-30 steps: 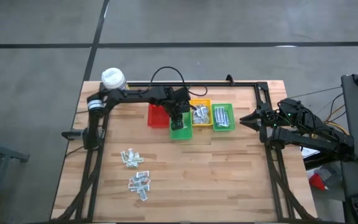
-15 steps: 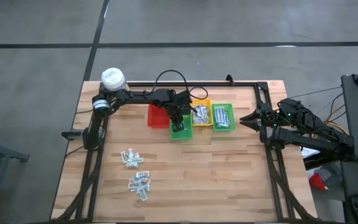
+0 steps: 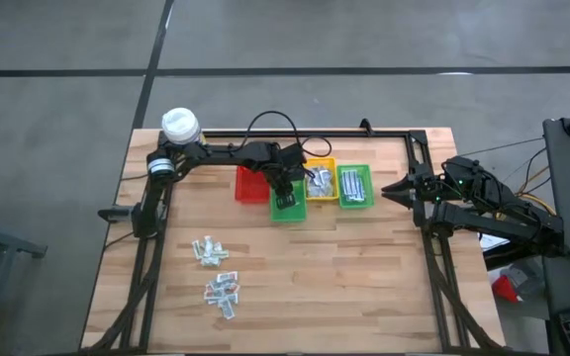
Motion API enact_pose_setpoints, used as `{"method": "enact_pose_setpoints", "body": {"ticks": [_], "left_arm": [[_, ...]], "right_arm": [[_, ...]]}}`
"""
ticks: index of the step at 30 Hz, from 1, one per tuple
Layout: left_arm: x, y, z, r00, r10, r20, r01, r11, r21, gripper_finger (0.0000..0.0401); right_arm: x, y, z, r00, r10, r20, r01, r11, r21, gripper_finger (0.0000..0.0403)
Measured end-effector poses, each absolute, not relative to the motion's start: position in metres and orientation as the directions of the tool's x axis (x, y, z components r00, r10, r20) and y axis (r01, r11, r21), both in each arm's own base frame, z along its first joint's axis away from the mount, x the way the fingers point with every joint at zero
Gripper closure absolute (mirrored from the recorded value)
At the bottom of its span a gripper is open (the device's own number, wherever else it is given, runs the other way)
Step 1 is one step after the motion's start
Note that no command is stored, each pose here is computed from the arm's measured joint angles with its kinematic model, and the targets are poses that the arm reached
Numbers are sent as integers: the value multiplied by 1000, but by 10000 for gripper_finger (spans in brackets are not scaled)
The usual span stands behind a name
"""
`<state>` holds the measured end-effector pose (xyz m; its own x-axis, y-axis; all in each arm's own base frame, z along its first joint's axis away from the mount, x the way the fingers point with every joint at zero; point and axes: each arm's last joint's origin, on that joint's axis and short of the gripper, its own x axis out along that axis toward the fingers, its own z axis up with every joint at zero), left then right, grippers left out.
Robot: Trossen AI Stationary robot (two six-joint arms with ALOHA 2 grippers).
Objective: Pick & Place First Aid Supplies
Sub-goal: Put the green bandage into the left green basket
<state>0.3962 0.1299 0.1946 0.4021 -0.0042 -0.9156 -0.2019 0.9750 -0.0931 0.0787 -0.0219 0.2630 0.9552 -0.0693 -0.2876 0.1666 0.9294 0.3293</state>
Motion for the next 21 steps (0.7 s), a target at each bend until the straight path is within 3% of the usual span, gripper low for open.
{"method": "enact_pose_setpoints", "body": {"ticks": [10, 21], "left_arm": [[389, 128, 216, 399, -1, -917, -214, 972, -94, 274], [352, 93, 277, 317, -92, -944, -345, 916, -205, 266]], "right_arm": [[79, -22, 263, 955, -70, -288, 167, 929, 329, 314], [79, -22, 263, 955, -69, -288, 167, 929, 329, 332]]}}
